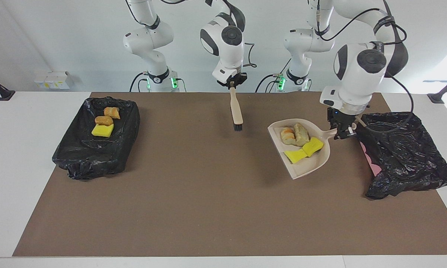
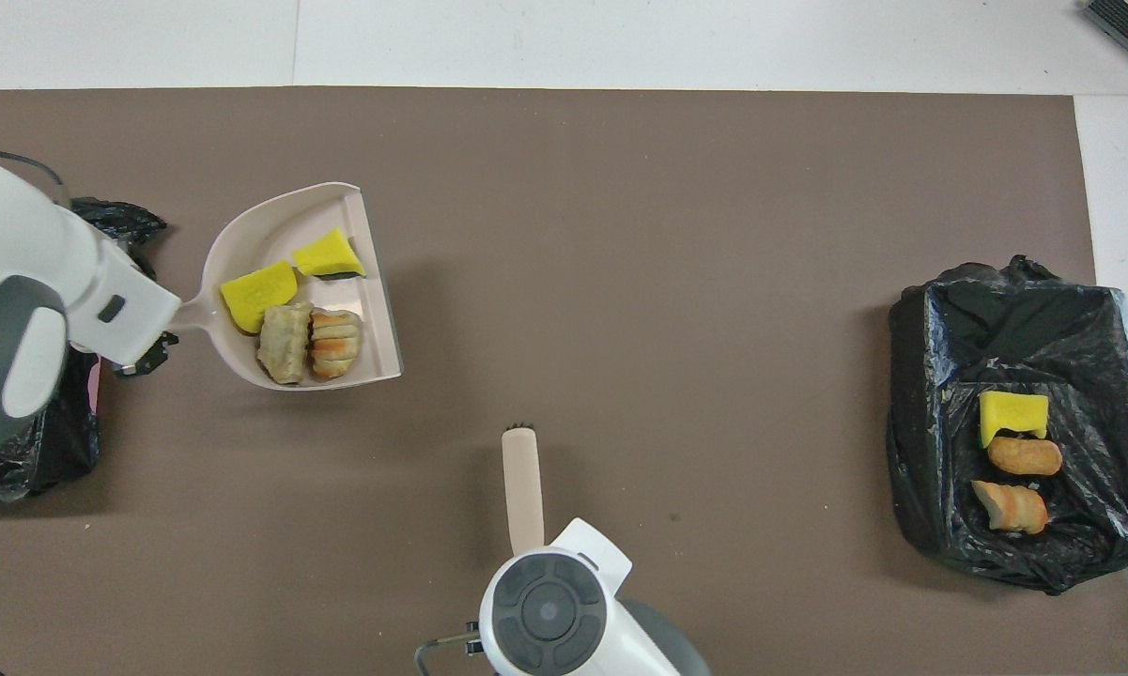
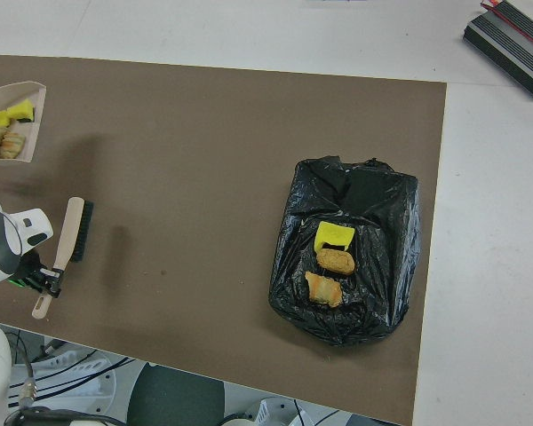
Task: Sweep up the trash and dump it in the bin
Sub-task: 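Carry the loaded dustpan with the left gripper over the nearby trash bag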
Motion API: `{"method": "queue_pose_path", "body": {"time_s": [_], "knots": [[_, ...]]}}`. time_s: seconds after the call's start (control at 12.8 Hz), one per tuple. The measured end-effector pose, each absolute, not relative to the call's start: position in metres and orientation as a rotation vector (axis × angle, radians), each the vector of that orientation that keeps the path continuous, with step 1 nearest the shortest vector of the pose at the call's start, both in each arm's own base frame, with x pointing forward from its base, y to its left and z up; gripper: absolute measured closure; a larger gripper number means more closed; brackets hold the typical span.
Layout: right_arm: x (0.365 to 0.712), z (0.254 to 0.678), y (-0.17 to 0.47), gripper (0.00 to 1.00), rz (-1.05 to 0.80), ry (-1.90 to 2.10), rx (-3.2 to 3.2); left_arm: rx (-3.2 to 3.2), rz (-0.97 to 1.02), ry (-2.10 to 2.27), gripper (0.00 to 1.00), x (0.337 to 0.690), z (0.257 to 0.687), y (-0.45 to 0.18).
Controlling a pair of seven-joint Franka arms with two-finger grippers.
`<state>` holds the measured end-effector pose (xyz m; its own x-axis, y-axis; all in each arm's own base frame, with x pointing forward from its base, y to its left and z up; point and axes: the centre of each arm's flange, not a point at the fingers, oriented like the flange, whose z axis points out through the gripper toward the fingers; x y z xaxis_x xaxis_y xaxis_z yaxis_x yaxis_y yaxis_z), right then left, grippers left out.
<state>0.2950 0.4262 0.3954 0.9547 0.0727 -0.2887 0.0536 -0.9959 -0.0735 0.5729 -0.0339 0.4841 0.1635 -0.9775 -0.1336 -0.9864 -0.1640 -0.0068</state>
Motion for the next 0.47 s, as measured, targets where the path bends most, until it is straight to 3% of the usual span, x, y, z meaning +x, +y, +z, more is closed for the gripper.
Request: {"method": "queue_pose_path", "body": {"time_s": [0.16,0.47], "knots": [[0.275,0.373,0.446,0.74,0.473,-0.104,-3.052,-2.295,0.149,2.009,0.69,0.577,0.490,0.028],[0.274,0.346,0.448,0.74,0.478,-0.057,-3.049,-2.194,0.134,2.099,0.69,0.581,0.505,0.146]]}}
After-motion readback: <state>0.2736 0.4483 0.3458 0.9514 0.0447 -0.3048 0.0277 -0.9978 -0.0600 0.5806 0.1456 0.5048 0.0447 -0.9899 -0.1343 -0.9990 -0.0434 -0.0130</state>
